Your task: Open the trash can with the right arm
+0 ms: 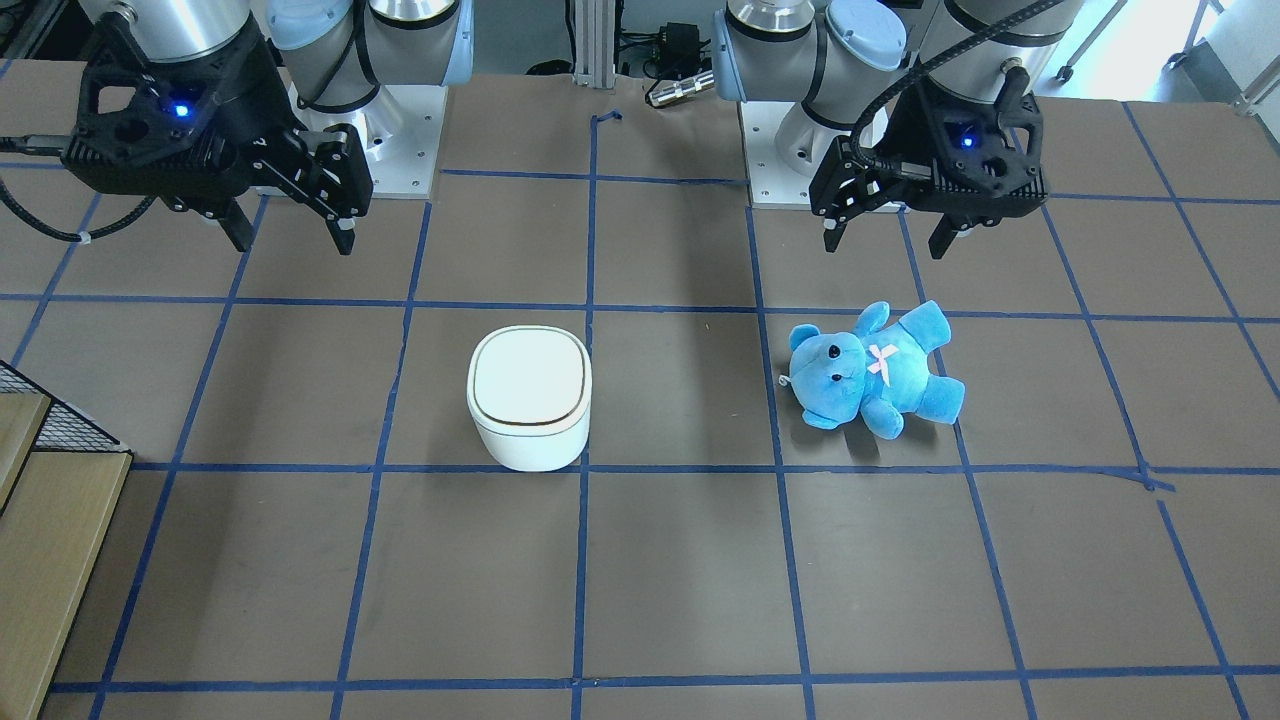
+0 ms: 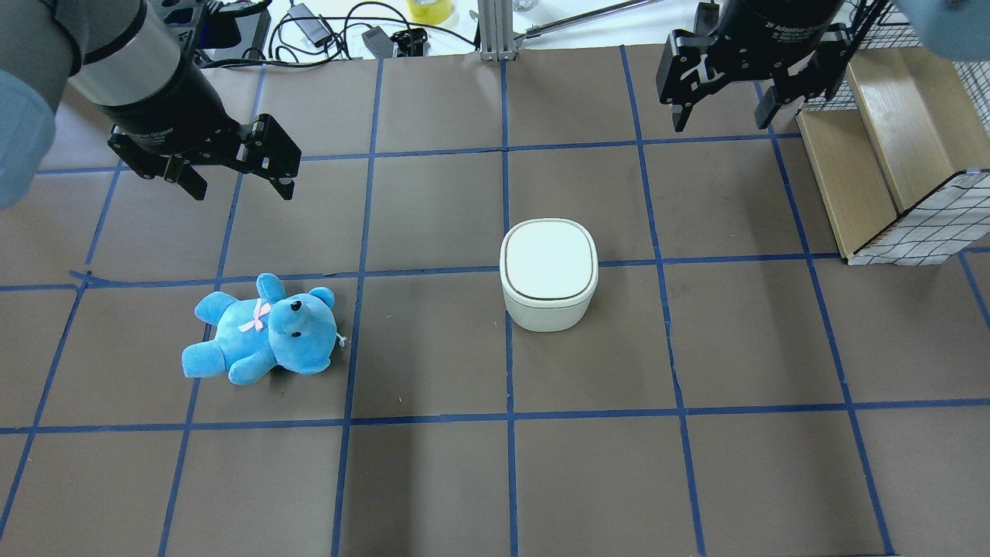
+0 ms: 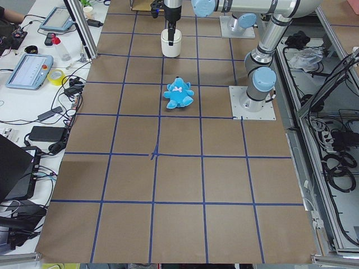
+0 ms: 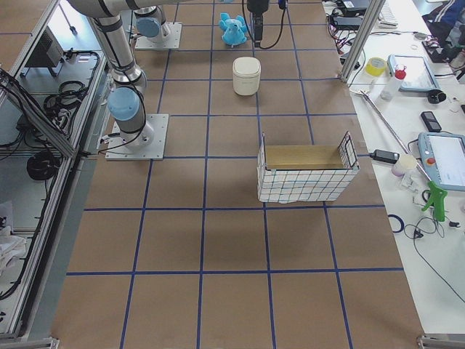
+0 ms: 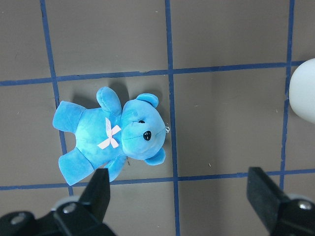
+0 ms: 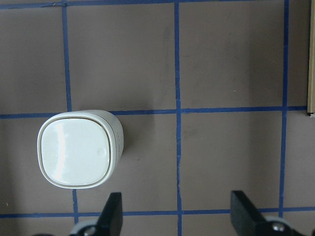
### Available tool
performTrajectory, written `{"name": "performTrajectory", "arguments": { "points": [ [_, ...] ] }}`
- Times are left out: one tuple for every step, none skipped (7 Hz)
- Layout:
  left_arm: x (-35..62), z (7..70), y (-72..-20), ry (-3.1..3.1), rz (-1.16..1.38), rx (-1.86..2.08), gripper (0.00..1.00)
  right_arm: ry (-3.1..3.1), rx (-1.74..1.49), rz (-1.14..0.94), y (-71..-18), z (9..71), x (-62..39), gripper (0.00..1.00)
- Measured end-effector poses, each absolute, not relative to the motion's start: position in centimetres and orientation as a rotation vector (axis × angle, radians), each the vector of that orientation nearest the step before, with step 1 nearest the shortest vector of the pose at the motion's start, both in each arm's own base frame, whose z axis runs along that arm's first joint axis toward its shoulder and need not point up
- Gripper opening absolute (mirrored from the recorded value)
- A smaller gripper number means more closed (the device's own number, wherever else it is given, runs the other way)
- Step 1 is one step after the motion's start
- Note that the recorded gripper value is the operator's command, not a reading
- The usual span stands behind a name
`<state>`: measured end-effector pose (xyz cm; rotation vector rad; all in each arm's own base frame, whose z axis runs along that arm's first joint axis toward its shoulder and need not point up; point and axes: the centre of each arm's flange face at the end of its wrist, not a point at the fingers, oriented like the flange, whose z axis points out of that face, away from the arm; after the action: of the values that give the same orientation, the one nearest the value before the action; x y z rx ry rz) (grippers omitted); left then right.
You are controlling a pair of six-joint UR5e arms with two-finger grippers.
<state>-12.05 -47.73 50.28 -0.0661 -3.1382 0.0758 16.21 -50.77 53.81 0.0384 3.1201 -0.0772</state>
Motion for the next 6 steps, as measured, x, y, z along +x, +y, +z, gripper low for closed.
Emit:
{"name": "performTrajectory", "arguments": {
  "points": [
    [-12.1, 50.3, -47.7, -3.138, 0.076, -0.066, 1.00, 3.095, 0.042, -0.041, -50.8, 52.7, 18.1, 0.00],
    [-12.1, 50.3, -47.7, -3.138, 0.076, -0.066, 1.00, 3.085, 0.049, 0.002, -50.8, 50.9, 21.3, 0.00],
    [-12.1, 50.3, -47.7, -3.138, 0.076, -0.066, 1.00, 3.091, 0.058, 0.040, -50.7, 48.5, 24.8, 0.00],
    [-12.1, 50.3, -47.7, -3.138, 0.076, -0.066, 1.00, 3.100, 0.054, 0.056, -50.4, 45.7, 27.3, 0.00],
    [-12.1, 50.3, -47.7, -3.138, 0.076, -0.066, 1.00, 3.111, 0.046, 0.046, -50.1, 42.7, 28.4, 0.00],
    [-12.1, 50.3, -47.7, -3.138, 0.076, -0.066, 1.00, 3.124, 0.044, 0.030, -49.8, 39.9, 28.6, 0.00]
  ]
}}
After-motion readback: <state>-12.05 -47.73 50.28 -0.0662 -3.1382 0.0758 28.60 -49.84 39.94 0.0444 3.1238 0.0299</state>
